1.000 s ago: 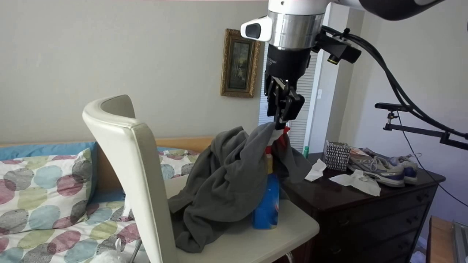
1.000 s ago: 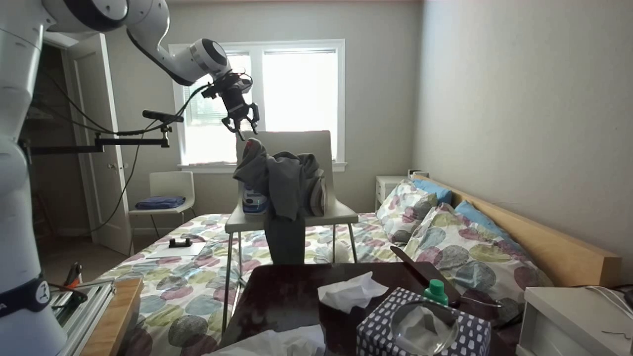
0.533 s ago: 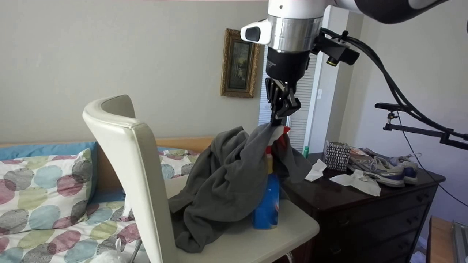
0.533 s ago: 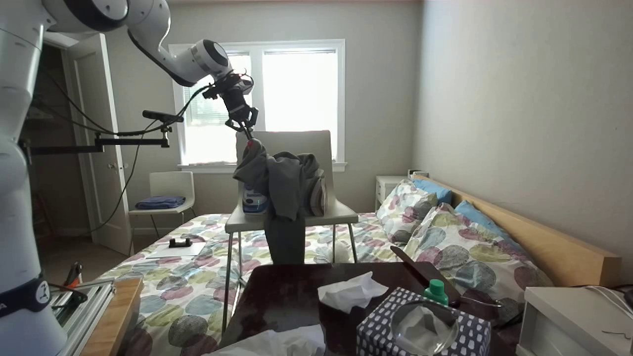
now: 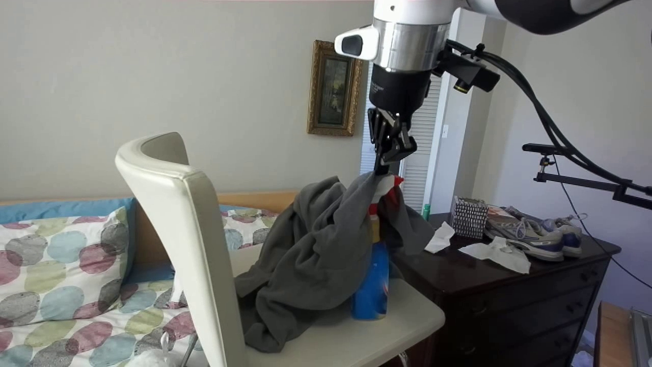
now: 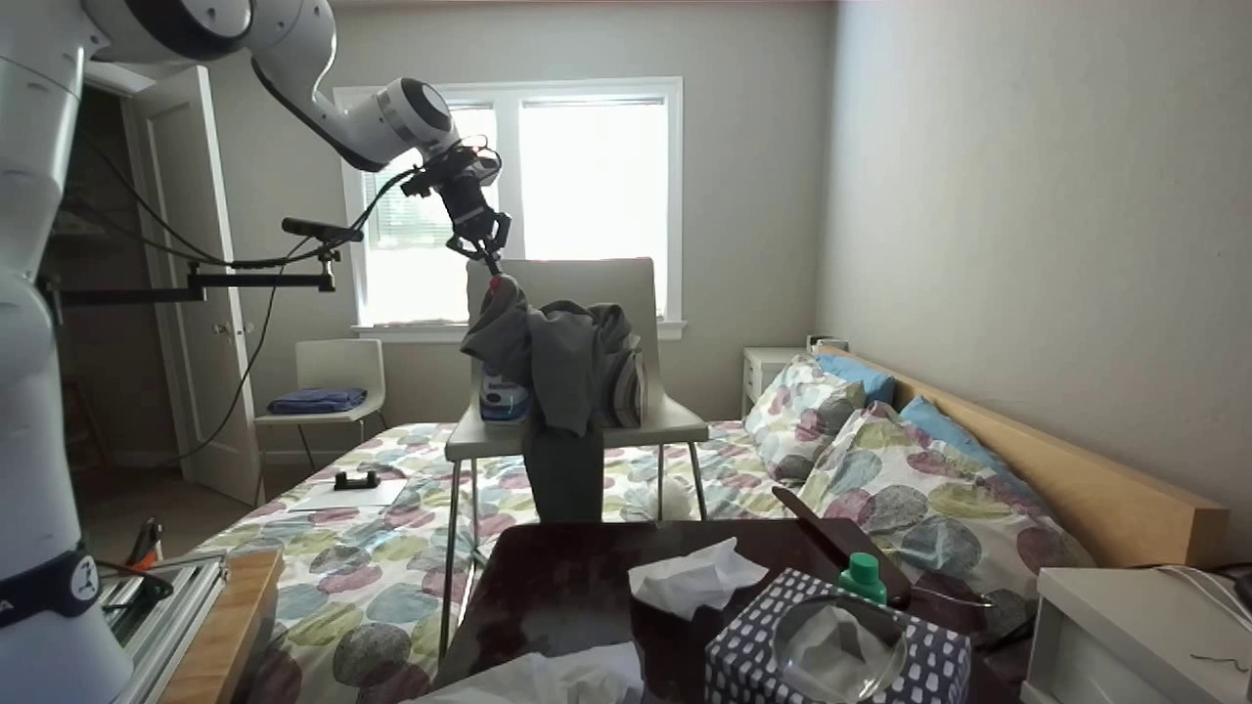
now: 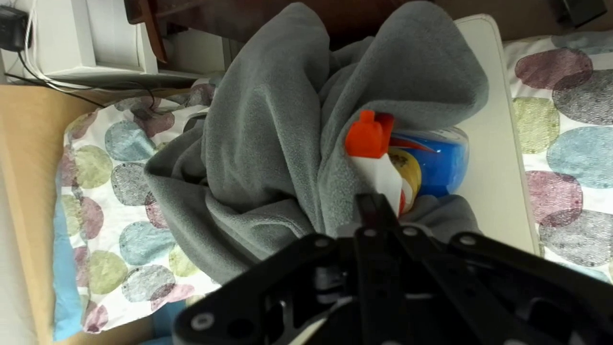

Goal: Remove the jersey from the top of the bottle

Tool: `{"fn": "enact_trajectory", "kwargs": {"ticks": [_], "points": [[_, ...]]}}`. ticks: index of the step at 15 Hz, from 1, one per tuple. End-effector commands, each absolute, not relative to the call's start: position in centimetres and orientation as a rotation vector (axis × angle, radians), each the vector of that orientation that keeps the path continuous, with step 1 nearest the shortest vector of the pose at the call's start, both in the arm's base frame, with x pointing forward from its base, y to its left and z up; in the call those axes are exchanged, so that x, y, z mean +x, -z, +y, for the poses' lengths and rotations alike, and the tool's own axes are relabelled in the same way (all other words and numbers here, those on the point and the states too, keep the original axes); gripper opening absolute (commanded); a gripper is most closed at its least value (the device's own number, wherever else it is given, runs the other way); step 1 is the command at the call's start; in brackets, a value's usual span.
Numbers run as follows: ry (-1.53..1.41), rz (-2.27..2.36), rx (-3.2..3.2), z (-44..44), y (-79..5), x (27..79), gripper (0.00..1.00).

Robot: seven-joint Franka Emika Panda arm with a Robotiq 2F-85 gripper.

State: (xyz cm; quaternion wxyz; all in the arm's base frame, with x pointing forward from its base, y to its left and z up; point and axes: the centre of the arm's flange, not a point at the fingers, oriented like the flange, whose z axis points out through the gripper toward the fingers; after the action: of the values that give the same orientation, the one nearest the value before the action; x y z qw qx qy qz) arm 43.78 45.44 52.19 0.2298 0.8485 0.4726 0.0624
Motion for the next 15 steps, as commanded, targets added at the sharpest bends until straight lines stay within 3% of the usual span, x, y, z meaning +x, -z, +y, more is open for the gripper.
{"fn": "enact_trajectory", "kwargs": {"ticks": [1, 9, 15], "points": [[-0.328, 1.315, 2.307, 46.3, -55.3, 44.1, 0.0], [-0.736, 1.217, 2.154, 48.8, -61.9, 48.2, 0.0], [-0.622, 1.309, 2.108, 49.3, -53.9, 51.9, 0.0]]}}
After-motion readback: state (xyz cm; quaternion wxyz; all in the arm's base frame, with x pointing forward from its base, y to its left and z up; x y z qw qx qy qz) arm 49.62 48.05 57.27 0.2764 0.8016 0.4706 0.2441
